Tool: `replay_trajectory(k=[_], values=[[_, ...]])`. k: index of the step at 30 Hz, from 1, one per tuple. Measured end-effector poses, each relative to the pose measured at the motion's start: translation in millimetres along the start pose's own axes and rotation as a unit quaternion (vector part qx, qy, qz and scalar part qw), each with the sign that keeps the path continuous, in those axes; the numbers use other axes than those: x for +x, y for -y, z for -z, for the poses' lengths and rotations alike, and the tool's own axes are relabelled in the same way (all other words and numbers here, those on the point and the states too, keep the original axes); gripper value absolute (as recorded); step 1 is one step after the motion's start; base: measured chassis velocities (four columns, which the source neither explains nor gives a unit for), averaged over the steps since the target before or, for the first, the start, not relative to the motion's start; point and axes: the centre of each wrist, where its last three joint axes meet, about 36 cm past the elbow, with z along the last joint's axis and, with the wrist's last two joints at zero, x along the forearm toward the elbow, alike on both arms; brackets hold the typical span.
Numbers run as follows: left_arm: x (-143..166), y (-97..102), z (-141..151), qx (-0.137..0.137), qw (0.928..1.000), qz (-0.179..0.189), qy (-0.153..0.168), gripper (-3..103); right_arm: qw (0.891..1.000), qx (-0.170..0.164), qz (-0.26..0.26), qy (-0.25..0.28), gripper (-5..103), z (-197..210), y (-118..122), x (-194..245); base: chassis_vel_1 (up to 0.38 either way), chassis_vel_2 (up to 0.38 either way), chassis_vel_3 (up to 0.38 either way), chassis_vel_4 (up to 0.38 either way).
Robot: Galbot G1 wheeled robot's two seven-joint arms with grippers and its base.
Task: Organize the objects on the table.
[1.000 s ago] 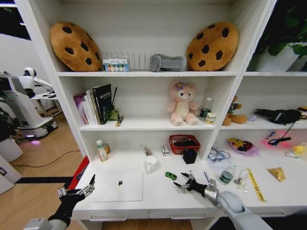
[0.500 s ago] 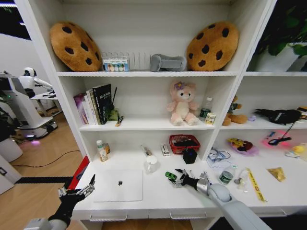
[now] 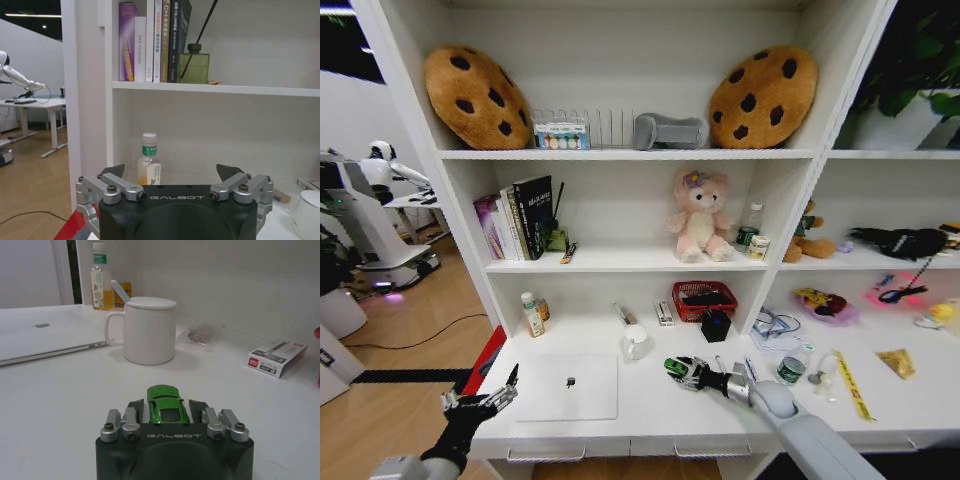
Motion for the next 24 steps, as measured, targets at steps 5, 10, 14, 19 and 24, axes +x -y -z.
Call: replay_trajectory(k=[5,10,14,19,24], values=[[0.0,0.0,0.0,0.0,1.0,0.0,0.0,100,1.0,-0.002,0.001,0.002,36,-1.8,0.0,-0.5,0.0,0.0,0.0,0.0],[0.0,0.0,0.0,0.0,1.0,0.0,0.0,100,1.0,-0.007,-0.001,0.007,36,-1.5,0.1,1.1,0.0,0.0,0.0,0.0],[0.0,0.0,0.0,0.0,1.0,0.0,0.0,100,1.0,-0.001,-0.012,0.022,36,1.8,1.1,4.4,0.0,0.0,0.0,0.0],[0.0,0.0,0.0,0.0,1.0,0.0,0.0,100,0.995,0.012,-0.042,0.089,36,39.0,-7.1,24.8,0.0,0.0,0.0,0.0],[0.0,0.0,0.0,0.0,1.0,0.0,0.0,100,0.989,0.035,-0.056,0.134,36,77.8,-17.2,47.2,0.0,0.0,0.0,0.0]])
